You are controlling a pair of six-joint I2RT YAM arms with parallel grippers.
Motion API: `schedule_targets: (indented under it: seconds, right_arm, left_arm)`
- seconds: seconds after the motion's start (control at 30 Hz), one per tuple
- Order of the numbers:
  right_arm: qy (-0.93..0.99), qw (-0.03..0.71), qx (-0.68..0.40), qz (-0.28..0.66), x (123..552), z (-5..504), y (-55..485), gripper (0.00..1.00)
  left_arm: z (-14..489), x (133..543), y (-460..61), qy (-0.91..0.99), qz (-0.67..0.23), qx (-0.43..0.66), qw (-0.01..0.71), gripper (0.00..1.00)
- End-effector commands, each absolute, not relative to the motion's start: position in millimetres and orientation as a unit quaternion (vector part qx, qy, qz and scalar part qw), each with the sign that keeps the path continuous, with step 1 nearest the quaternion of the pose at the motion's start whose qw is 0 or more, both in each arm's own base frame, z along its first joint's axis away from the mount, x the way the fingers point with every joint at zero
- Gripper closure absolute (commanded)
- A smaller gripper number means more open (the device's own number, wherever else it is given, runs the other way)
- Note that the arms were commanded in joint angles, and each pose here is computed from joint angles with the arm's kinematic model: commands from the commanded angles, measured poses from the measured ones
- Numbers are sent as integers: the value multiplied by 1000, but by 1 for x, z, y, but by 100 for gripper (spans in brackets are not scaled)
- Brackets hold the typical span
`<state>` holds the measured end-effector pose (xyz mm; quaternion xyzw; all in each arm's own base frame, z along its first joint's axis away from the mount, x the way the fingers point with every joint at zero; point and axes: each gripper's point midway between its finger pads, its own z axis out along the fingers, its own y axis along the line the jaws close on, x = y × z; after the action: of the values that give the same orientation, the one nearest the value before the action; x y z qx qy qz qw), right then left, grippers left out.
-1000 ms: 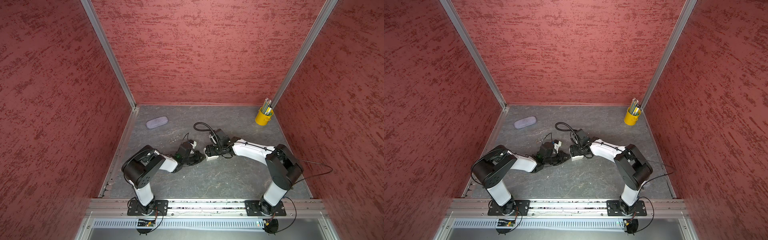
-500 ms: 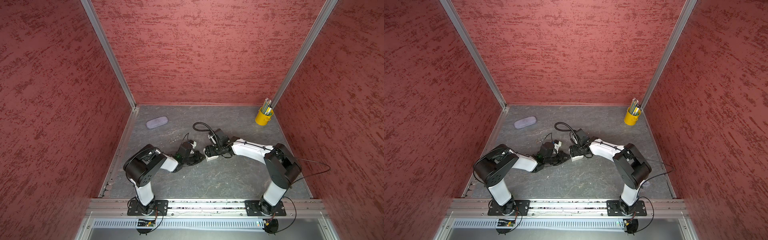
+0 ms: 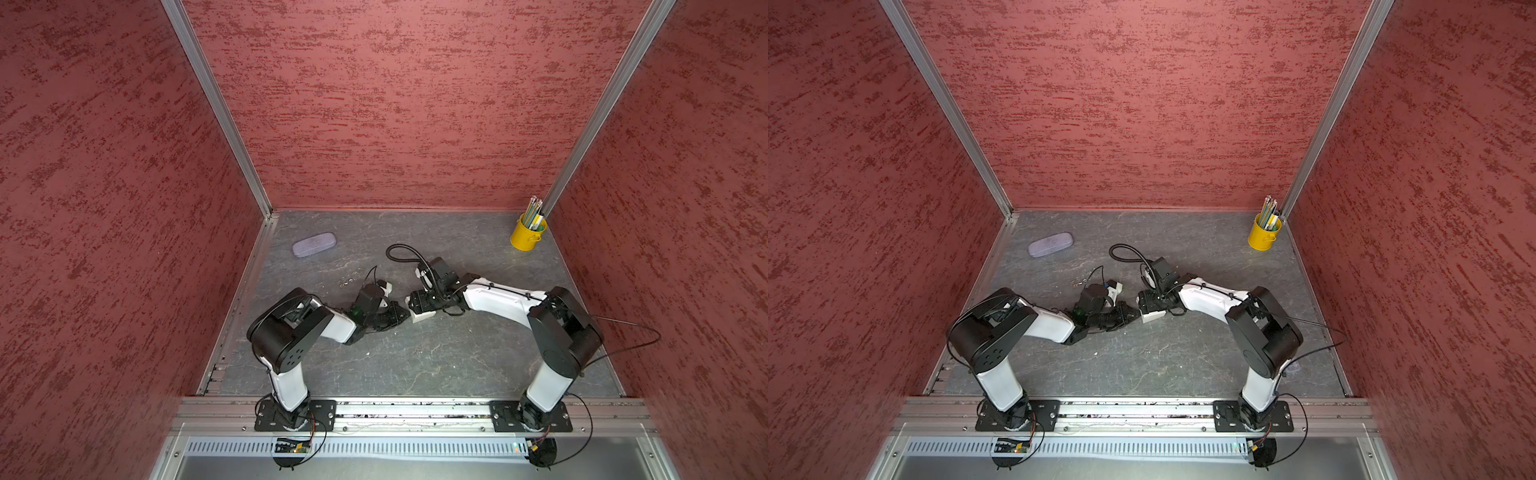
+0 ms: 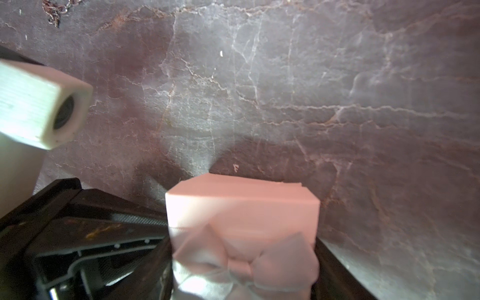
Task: Take the necklace out of the lift-off lid jewelry box
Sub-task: Close the lid on the jewelry box.
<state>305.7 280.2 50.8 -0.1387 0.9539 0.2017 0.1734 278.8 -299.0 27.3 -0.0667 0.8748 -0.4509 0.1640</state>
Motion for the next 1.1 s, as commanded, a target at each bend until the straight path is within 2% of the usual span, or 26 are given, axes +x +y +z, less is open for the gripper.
schedule_targets:
  seconds: [0.0,0.37,1.07]
  right_arm:
    - [940,159,-157,260,293,60,307,26]
    - [945,153,-168,237,291,50,307,27]
    - [915,159,-196,313,280,70,330,27]
  left_arm:
    - [42,289,-310,861,-472,-54,182,86]
    - [41,292,-313,861,-473,-52,182,87]
    - [41,293,-315,861,-473,-47,181,88]
